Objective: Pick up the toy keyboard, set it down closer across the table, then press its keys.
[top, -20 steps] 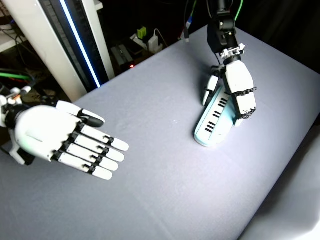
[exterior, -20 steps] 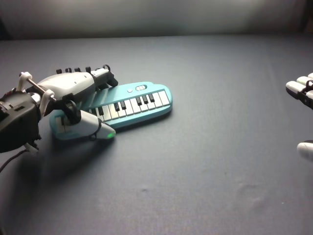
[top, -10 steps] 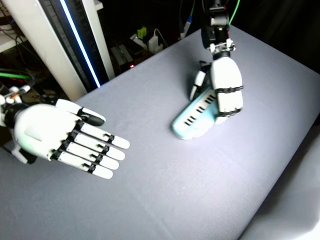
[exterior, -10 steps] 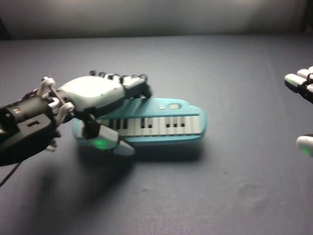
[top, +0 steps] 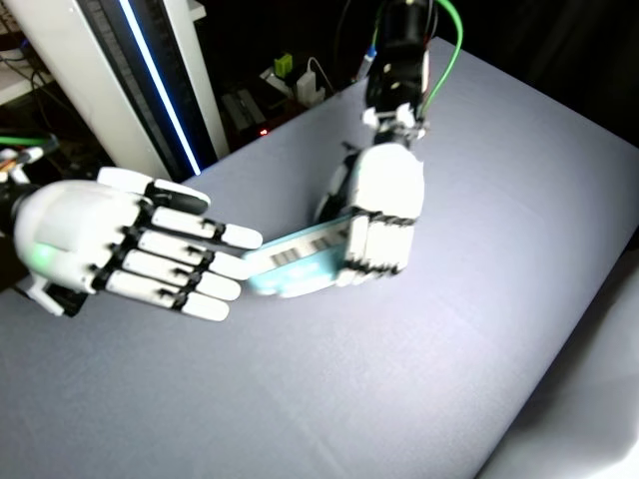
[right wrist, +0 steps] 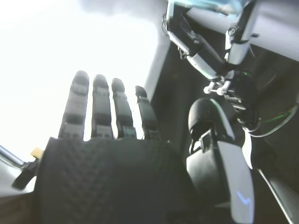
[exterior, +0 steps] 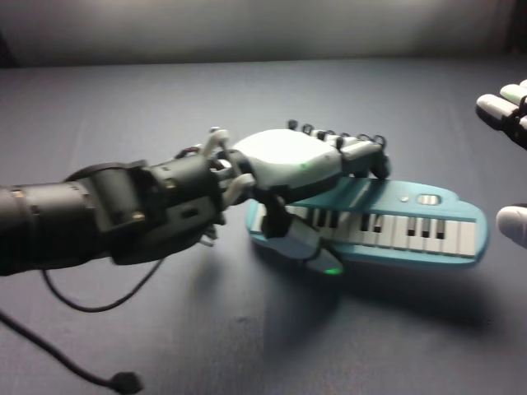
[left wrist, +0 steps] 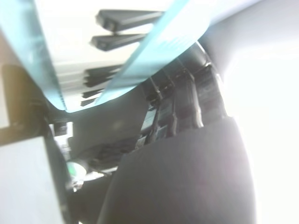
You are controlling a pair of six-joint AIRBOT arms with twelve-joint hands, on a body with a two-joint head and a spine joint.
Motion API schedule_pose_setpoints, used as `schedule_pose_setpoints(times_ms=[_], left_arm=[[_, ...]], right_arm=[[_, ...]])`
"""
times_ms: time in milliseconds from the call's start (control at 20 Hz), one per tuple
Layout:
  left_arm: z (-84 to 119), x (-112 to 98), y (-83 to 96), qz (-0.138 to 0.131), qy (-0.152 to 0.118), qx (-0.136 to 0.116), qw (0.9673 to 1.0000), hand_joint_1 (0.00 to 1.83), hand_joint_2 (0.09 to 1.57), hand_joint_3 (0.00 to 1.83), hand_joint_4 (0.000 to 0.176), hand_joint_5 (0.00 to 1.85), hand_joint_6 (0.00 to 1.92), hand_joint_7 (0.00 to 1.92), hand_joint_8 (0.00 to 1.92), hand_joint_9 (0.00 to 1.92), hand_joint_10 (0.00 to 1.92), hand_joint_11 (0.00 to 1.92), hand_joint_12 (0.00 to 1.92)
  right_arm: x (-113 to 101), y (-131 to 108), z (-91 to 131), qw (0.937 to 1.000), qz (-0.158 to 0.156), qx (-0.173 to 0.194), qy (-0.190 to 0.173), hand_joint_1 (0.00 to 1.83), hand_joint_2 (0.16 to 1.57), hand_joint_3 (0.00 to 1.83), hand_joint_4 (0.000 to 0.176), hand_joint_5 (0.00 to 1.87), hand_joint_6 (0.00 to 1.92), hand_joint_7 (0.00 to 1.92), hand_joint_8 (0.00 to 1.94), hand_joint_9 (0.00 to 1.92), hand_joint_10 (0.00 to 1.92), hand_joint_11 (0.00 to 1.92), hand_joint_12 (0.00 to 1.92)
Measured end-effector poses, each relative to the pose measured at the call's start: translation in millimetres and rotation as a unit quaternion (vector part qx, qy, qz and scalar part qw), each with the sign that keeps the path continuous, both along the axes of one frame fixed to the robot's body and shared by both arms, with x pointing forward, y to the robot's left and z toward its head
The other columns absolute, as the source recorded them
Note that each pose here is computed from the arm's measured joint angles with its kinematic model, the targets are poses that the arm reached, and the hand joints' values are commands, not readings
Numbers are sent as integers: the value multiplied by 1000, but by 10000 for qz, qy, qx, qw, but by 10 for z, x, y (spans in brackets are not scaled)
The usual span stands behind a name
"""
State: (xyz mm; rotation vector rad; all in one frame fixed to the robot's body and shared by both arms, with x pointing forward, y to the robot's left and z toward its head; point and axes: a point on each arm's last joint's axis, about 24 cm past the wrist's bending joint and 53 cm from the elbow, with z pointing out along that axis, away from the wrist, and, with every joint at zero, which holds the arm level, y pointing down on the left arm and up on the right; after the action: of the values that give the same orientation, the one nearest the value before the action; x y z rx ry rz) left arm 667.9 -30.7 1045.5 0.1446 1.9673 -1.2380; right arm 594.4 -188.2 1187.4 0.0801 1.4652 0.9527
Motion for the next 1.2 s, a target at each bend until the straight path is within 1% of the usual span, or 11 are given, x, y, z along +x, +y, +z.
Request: schedule_pose_setpoints(times_ms=[100, 250, 400, 550, 700, 800, 900, 950, 1050, 1150, 1200], left_arm=[[-82, 20, -87, 10, 77, 53, 10000, 1257, 1147, 1, 18, 85, 1420, 63, 1394, 179, 1479, 358, 1690], [-177, 73, -175, 108, 302, 21, 9995, 1056, 1156, 0, 20, 115, 267, 170, 175, 153, 492, 3, 1332], [-203, 57, -235, 101, 397, -32, 9992, 873, 1078, 0, 113, 2, 2, 3, 1, 4, 25, 0, 1210], [-149, 59, -203, 120, 451, -153, 9988, 661, 1017, 2, 164, 0, 0, 0, 0, 0, 0, 0, 424], [98, 96, 21, 165, 181, -269, 9993, 611, 1013, 1, 125, 0, 0, 0, 0, 0, 0, 0, 2], [260, 171, 362, 406, -24, -311, 9987, 458, 1143, 19, 58, 0, 0, 0, 0, 0, 0, 0, 0], [323, 217, 672, 622, -148, -227, 9977, 480, 1183, 11, 47, 2, 0, 0, 0, 0, 0, 0, 0], [343, 226, 907, 812, -182, -178, 9964, 488, 1225, 17, 51, 25, 6, 0, 0, 0, 0, 0, 0], [379, 215, 1269, 1130, -234, -197, 9931, 549, 1248, 19, 12, 36, 7, 0, 0, 0, 0, 0, 0], [417, 188, 1549, 1395, -264, -224, 9896, 554, 1253, 20, 4, 35, 6, 0, 0, 0, 0, 0, 0], [474, 175, 1740, 1610, -311, -330, 9859, 503, 1253, 15, 67, 45, 8, 0, 0, 0, 0, 0, 0]], right_arm=[[-12, 18, 8, 10000, 45, 4, -18, 0, 1334, 0, 87, 0, 0, 0, 0, 0, 0, 0, 0], [-17, 14, 44, 10000, 50, 41, -74, 0, 1329, 0, 58, 0, 0, 0, 0, 0, 0, 0, 0], [-21, -2, 84, 9999, 30, 73, -132, 0, 1342, 4, 54, 0, 0, 0, 0, 0, 0, 0, 0], [-46, 1, 131, 9998, 45, 94, -178, 7, 1345, 3, 46, 0, 0, 0, 0, 0, 0, 0, 0], [-59, 5, 142, 9998, 61, 82, -179, 3, 1340, 1, 56, 0, 0, 0, 0, 0, 0, 0, 0], [-63, 19, 120, 9998, 102, 12, -142, 41, 1327, 0, 85, 0, 0, 0, 0, 0, 0, 0, 0], [-73, 65, 37, 9997, 192, -118, -14, 49, 1331, 0, 72, 0, 0, 0, 0, 0, 0, 0, 0], [-73, 114, -40, 9993, 280, -245, 97, 55, 1368, 9, 29, 0, 0, 0, 0, 0, 0, 0, 0], [-41, 195, -128, 9984, 359, -378, 207, 70, 1366, 4, 46, 0, 0, 0, 0, 0, 0, 0, 0], [22, 273, -231, 9970, 417, -578, 318, 68, 1366, 3, 48, 0, 0, 0, 0, 0, 0, 0, 0], [65, 342, -325, 9955, 466, -712, 417, 93, 1370, 3, 50, 16, 5, 0, 0, 0, 0, 0, 0]])
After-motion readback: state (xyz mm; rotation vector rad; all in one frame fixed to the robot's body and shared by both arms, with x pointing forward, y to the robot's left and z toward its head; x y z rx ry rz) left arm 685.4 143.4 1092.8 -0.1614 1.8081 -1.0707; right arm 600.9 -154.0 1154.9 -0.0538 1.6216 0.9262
